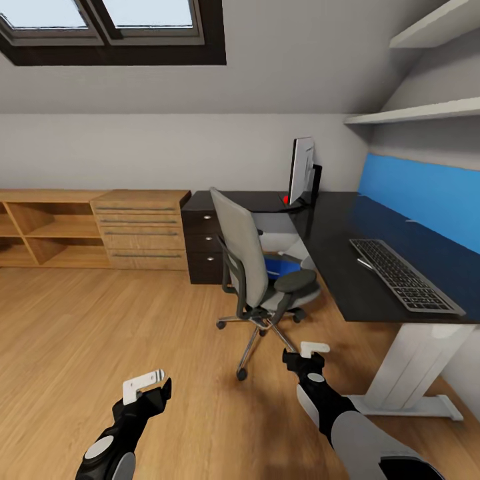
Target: In the bedroom, organize the workspace by keeping the computer under the desk, ensuring the monitor is on the desk, placing the keyboard on the desk next to the monitor, placing the mouse on the desk next to the keyboard, moving the folder from the swivel chair onto the desk next to the mouse, stacking the notebook on top of the folder with the pen on top of the notebook, and positioning the swivel chair next to the desk.
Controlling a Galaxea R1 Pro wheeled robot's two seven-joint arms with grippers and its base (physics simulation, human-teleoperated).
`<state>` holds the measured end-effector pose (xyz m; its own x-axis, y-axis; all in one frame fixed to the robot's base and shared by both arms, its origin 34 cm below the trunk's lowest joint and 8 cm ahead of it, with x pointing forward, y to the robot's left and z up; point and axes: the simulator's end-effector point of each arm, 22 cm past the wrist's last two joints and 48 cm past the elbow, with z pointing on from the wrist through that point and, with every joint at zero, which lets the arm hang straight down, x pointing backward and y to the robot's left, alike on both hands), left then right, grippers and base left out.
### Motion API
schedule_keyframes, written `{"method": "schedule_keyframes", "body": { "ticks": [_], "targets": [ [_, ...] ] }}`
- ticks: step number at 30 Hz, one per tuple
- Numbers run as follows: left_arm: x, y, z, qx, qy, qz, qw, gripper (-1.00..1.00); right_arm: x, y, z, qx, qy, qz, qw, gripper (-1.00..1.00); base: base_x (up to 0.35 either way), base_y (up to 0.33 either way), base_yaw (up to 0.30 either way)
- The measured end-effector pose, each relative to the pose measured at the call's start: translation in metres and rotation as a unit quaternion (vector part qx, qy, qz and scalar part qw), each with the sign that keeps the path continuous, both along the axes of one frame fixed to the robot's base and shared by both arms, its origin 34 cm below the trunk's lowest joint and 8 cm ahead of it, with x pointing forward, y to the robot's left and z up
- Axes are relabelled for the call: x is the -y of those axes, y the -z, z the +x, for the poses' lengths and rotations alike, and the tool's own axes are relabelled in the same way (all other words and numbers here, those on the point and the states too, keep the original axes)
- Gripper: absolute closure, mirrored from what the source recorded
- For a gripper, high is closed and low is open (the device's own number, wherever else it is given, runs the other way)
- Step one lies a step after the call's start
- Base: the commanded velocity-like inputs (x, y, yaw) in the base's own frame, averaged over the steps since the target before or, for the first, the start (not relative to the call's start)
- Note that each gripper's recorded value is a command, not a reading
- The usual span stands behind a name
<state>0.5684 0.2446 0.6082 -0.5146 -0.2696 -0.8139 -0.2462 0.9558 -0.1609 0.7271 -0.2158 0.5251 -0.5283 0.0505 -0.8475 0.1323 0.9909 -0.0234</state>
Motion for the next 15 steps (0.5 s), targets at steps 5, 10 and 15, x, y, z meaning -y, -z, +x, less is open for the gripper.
{"method": "schedule_keyframes", "body": {
  "ticks": [5, 10, 15],
  "targets": [
    [0.001, 0.011, -0.002, -0.001, 0.001, 0.0, 1.0, -1.0, 0.001, 0.007, 0.0, 0.009, 0.002, 0.001, 1.0, -1.0, 0.0, 0.0, 0.0],
    [0.001, 0.022, -0.005, -0.002, 0.001, 0.0, 1.0, -1.0, 0.001, 0.018, -0.002, 0.011, 0.002, 0.001, 0.9999, -1.0, 0.0, 0.0, 0.0],
    [0.001, 0.032, -0.007, -0.001, 0.001, 0.0, 1.0, -1.0, 0.001, 0.028, -0.004, 0.012, 0.003, 0.001, 0.9999, -1.0, 0.0, 0.0, 0.0]
  ]
}}
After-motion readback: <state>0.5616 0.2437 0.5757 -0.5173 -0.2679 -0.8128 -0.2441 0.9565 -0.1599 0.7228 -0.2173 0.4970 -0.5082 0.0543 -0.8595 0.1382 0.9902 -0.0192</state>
